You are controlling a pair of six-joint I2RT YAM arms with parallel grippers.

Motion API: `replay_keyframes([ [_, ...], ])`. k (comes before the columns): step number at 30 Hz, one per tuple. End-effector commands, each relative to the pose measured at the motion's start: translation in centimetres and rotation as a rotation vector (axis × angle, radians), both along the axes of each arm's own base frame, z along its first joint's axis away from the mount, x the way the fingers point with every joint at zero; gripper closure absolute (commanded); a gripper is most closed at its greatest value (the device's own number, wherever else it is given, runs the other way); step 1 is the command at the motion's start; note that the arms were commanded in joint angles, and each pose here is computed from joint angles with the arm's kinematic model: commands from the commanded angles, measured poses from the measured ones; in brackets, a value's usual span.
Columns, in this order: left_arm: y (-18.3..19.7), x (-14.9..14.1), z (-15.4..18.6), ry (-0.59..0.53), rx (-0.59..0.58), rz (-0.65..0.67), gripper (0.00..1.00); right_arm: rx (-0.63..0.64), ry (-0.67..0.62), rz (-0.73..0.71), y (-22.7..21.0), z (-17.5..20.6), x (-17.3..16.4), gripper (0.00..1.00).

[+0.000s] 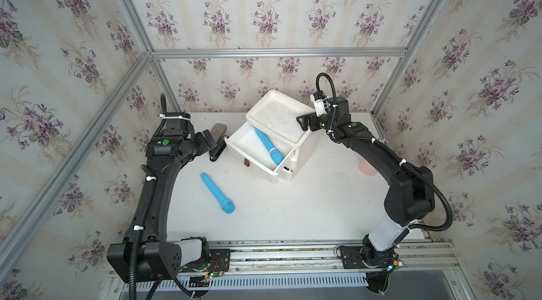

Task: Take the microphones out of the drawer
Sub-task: Place the microphone at the center of the board, then pick up the microphone from the drawer.

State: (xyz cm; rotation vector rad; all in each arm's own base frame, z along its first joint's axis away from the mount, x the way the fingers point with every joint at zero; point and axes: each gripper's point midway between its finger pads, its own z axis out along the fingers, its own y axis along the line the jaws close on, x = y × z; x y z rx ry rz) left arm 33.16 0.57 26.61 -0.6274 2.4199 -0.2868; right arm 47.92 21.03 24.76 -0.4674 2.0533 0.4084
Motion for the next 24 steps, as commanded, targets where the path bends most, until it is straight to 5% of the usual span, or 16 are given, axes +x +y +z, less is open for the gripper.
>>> replay_keyframes([
  [1,-3.3,-0.1,1.2,-0.015,-0.116,-0.152,0.01,-0.16,0.166,0.01,-1.7,-5.4,-2.5,0.0],
  [14,-12.5,0.9,3.3,-0.039,-0.113,-0.44,0.01,-0.159,0.162,0.019,-1.6,-5.3,-2.7,0.0],
  [24,-17.9,2.3,0.8,0.042,-0.06,-0.505,0.01,-0.165,0.165,0.019,-1.7,-5.6,-2.8,0.0],
])
